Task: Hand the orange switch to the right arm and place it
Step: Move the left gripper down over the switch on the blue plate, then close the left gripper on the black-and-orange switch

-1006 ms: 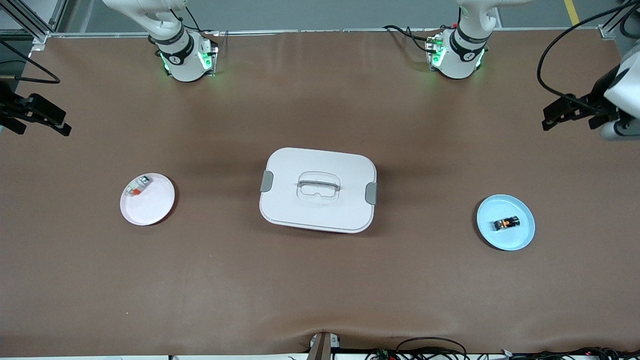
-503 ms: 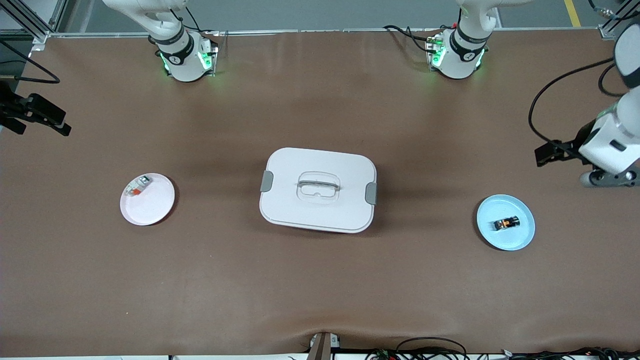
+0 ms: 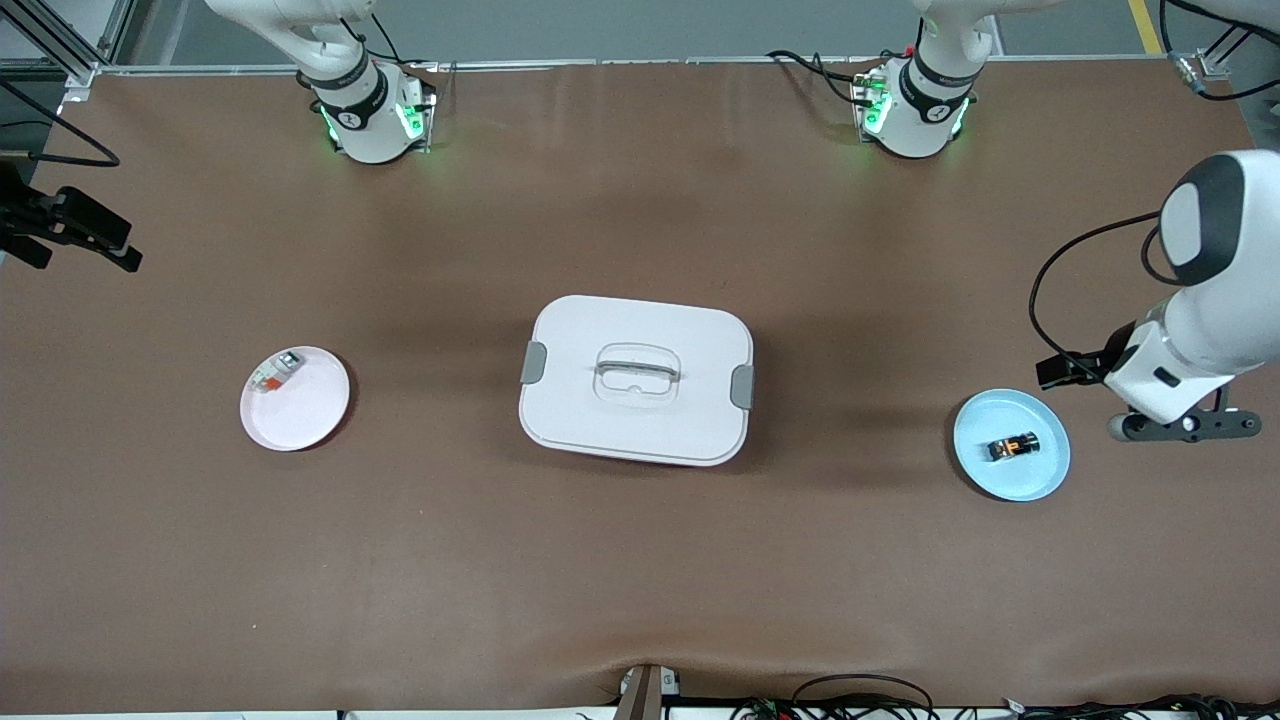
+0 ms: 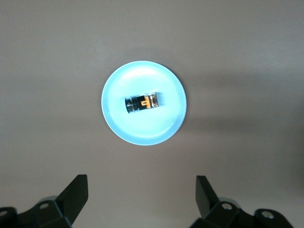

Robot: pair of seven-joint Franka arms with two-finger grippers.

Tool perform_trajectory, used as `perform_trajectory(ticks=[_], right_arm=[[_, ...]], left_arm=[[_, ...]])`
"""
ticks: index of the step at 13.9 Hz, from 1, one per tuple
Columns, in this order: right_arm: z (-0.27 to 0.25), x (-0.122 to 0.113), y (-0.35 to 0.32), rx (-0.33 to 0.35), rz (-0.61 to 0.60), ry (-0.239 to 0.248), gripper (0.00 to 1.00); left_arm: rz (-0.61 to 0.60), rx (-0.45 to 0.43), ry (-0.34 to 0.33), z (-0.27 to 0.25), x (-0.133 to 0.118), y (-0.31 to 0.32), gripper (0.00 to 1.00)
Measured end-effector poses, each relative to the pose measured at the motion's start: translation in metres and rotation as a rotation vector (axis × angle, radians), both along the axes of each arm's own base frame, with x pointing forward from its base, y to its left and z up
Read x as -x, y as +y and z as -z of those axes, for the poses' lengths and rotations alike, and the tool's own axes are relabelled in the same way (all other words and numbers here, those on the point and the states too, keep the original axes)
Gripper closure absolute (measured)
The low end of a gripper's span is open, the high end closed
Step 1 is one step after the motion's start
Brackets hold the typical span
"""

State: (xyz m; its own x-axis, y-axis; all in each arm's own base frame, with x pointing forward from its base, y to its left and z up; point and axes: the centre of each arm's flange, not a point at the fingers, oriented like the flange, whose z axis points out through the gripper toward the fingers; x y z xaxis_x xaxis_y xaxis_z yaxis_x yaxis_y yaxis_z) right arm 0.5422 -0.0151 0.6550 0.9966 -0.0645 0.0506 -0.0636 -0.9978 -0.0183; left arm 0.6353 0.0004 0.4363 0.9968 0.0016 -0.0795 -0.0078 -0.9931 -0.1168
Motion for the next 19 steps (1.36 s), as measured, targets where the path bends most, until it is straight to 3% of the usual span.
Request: perform_trajectory(ticks=[3, 9, 19], right_arm=[[0.000, 0.000, 0.000, 0.000, 0.000, 0.000, 0.00], [0.000, 0.000, 0.000, 0.000, 0.000, 0.000, 0.00], [0.000, 0.000, 0.000, 0.000, 0.000, 0.000, 0.00]], left_arm=[[0.024, -0.026, -0.004, 0.044, -0.015, 0.004, 0.00], [0.022, 0.005, -0.023, 0.147, -0.038, 0.018, 0.00], [-0.007, 0.024, 0.001, 0.212, -0.031, 0.041, 0.00]])
